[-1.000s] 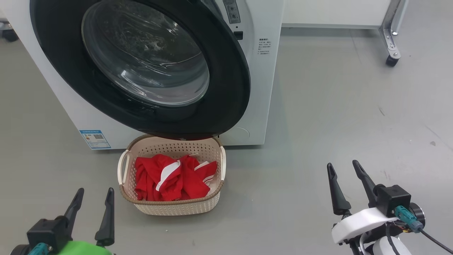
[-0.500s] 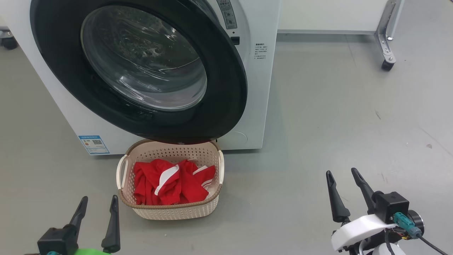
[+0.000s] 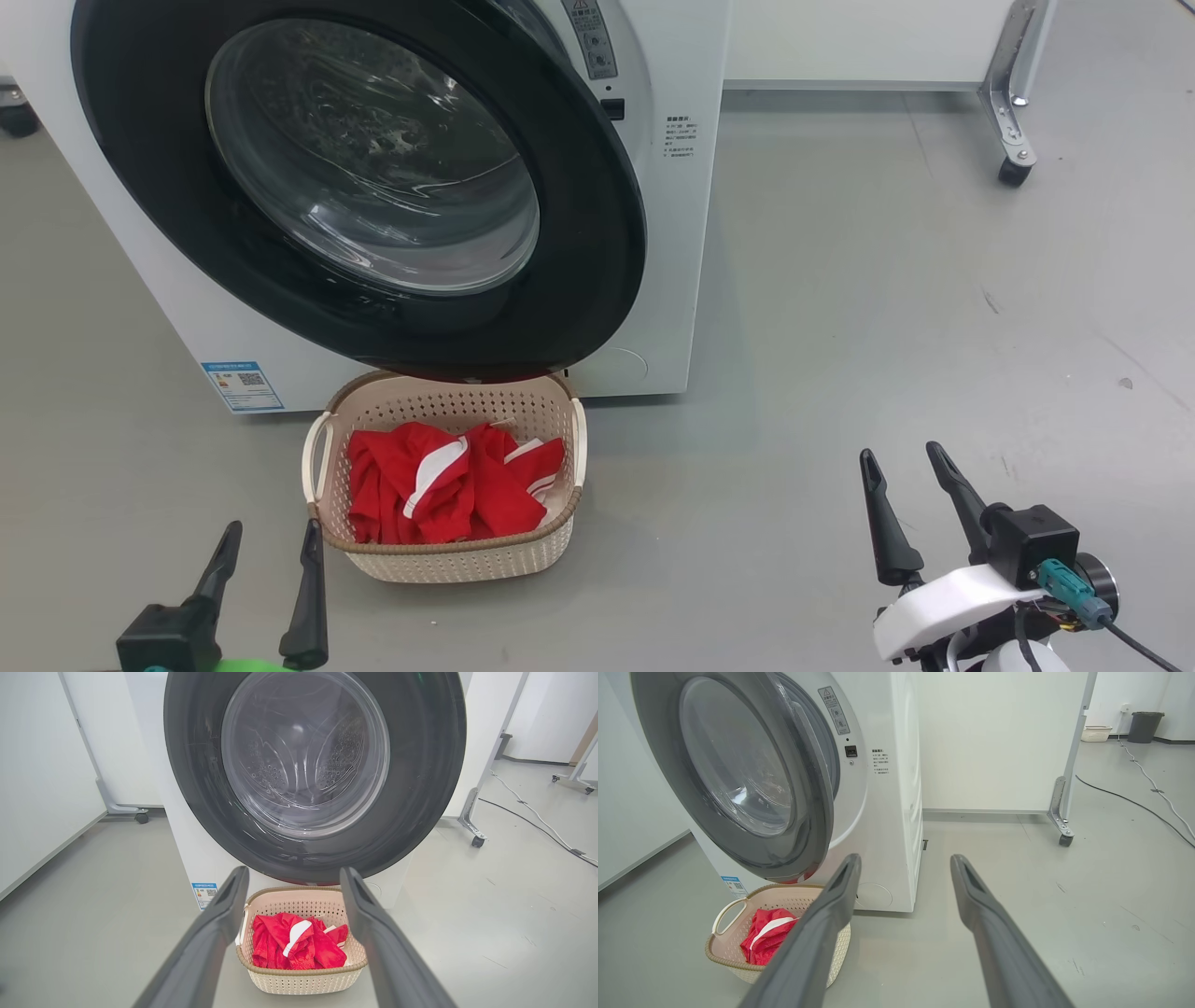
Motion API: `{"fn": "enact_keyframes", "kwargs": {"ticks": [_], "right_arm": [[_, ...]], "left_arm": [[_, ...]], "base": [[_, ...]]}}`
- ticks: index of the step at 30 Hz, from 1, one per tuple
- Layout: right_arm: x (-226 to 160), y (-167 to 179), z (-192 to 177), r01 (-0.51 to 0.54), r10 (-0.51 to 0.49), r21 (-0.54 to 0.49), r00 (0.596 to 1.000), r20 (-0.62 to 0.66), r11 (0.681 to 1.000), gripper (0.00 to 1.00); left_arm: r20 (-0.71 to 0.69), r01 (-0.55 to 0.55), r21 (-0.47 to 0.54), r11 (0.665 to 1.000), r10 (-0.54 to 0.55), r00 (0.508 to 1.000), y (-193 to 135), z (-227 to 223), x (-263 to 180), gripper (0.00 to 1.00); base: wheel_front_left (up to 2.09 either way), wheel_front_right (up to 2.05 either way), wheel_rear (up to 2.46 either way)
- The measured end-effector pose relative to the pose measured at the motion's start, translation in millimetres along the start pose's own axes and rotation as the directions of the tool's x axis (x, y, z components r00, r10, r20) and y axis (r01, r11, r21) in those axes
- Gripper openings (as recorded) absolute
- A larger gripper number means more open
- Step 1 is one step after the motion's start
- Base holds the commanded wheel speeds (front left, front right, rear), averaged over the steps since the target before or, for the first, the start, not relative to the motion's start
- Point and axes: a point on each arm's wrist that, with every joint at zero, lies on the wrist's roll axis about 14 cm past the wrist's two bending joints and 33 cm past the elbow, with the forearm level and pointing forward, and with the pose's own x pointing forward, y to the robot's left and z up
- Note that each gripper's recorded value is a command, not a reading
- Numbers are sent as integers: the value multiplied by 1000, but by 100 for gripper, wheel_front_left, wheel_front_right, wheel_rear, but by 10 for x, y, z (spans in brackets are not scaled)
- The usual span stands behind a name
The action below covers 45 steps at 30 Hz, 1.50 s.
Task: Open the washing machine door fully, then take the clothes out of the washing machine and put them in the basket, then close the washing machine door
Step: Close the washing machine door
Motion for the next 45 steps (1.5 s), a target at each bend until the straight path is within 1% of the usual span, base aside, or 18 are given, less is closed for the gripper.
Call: {"fn": "enact_keyframes", "kwargs": {"ticks": [9,11,12,18,23,27,28,35,45], "right_arm": [[5,9,8,-5,5,-12,1000,2,1000,100],[9,7,17,-4,4,-14,1000,5,1000,43],[11,2,26,-2,2,-13,1000,8,1000,0],[19,45,21,-20,20,-10,1000,6,1000,0],[52,199,7,-81,81,-8,997,1,997,0],[153,332,84,-133,133,-18,991,21,991,0],[216,415,118,-165,166,-26,986,27,986,0],[525,744,286,-281,285,-64,957,49,957,0],[1077,1210,591,-414,423,-105,901,95,904,0]], "left_arm": [[-4,2,2,1000,-2,1000,-13,-16,-3,100],[-5,3,7,1000,-3,1000,-14,-20,-5,100],[-3,3,11,1000,-3,1000,-15,-18,-6,100],[-4,4,14,1000,-4,1000,-23,-24,-11,100],[-9,0,13,1000,0,1000,-20,-38,-15,100],[-15,4,10,1000,-4,1000,-38,-58,-18,100],[-19,4,9,1000,-4,1000,-39,-70,-18,100],[-5,-3,17,1000,3,1000,-24,-18,54,100],[35,-26,27,999,25,999,42,94,213,100]], "base": [[0,0,0],[0,0,0],[0,0,0],[0,0,0],[0,0,0],[0,0,0],[0,0,0],[0,0,0],[0,0,0]]}}
